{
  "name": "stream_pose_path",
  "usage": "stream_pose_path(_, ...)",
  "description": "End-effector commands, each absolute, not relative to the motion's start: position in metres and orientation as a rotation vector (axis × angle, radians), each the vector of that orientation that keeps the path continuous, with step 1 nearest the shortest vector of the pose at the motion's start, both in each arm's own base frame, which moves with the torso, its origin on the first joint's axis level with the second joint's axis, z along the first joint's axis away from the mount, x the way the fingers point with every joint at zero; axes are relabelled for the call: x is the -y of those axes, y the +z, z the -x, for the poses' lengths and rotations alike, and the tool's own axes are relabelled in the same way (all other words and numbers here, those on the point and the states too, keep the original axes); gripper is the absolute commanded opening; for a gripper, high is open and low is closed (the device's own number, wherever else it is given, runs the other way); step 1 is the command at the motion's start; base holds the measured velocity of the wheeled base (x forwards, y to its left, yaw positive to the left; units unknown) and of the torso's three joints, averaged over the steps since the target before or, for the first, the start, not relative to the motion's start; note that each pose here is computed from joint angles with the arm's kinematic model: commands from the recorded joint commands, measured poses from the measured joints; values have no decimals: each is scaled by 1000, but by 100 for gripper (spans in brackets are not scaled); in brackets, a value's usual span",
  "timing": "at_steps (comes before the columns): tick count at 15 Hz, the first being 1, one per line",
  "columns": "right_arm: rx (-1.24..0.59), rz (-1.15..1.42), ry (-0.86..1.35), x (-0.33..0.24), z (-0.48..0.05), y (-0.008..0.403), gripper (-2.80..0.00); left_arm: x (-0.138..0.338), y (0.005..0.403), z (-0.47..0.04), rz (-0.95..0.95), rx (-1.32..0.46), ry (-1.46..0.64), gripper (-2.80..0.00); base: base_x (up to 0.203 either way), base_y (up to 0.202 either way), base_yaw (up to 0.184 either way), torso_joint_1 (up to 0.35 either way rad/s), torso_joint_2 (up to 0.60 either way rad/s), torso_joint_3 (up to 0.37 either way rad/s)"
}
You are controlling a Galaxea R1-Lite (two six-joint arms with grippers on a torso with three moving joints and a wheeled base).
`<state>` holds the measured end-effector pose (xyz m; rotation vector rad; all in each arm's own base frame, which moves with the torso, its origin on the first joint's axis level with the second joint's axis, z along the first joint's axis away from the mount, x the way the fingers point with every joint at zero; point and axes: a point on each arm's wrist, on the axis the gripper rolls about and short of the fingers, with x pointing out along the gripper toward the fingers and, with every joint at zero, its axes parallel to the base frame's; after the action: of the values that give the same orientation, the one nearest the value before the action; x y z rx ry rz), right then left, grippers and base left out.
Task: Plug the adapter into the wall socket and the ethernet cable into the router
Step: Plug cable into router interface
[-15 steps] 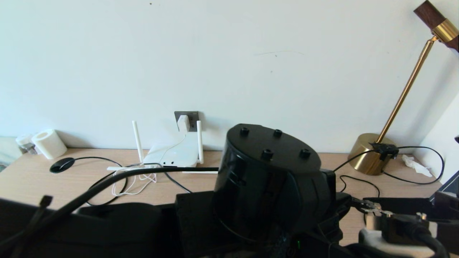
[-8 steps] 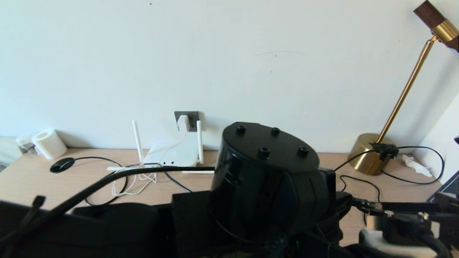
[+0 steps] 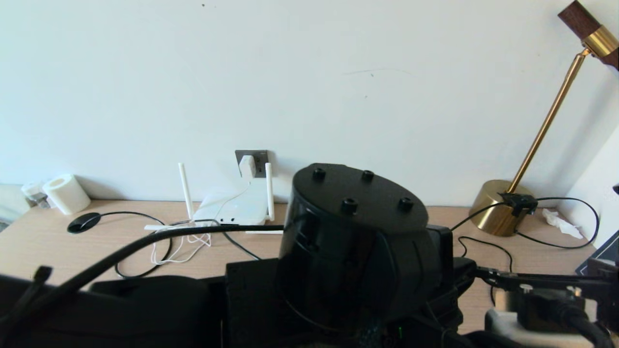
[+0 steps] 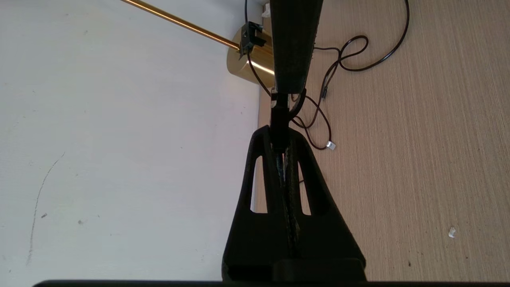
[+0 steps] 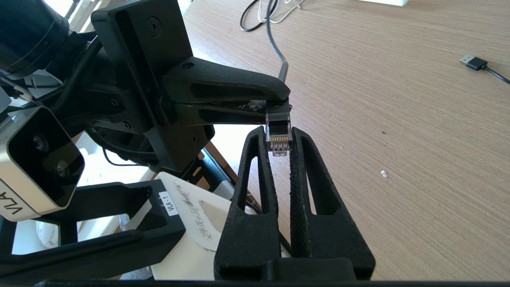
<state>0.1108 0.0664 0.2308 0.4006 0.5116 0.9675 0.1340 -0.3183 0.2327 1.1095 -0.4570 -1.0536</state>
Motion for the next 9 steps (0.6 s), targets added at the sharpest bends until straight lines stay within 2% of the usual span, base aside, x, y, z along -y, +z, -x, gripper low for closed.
stream_pose_path(1,-520,-404,970,-67,-111,229,-280,318,233,-133,-1107,469,-1049,-280,0,0,0,0,0,0)
stream_pose_path(2,-523,-406,969,-67,-111,229,-280,318,232,-133,-1108,470,-1051,-280,0,0,0,0,0,0)
stream_pose_path(3,-521,-406,970,-67,-111,229,-280,318,232,-133,-1109,470,-1054,0,0,0,0,0,0,0)
stream_pose_path(9,-531,-419,963,-67,-112,229,-280,313,233,-131,-1103,478,-1058,0,0,0,0,0,0,0)
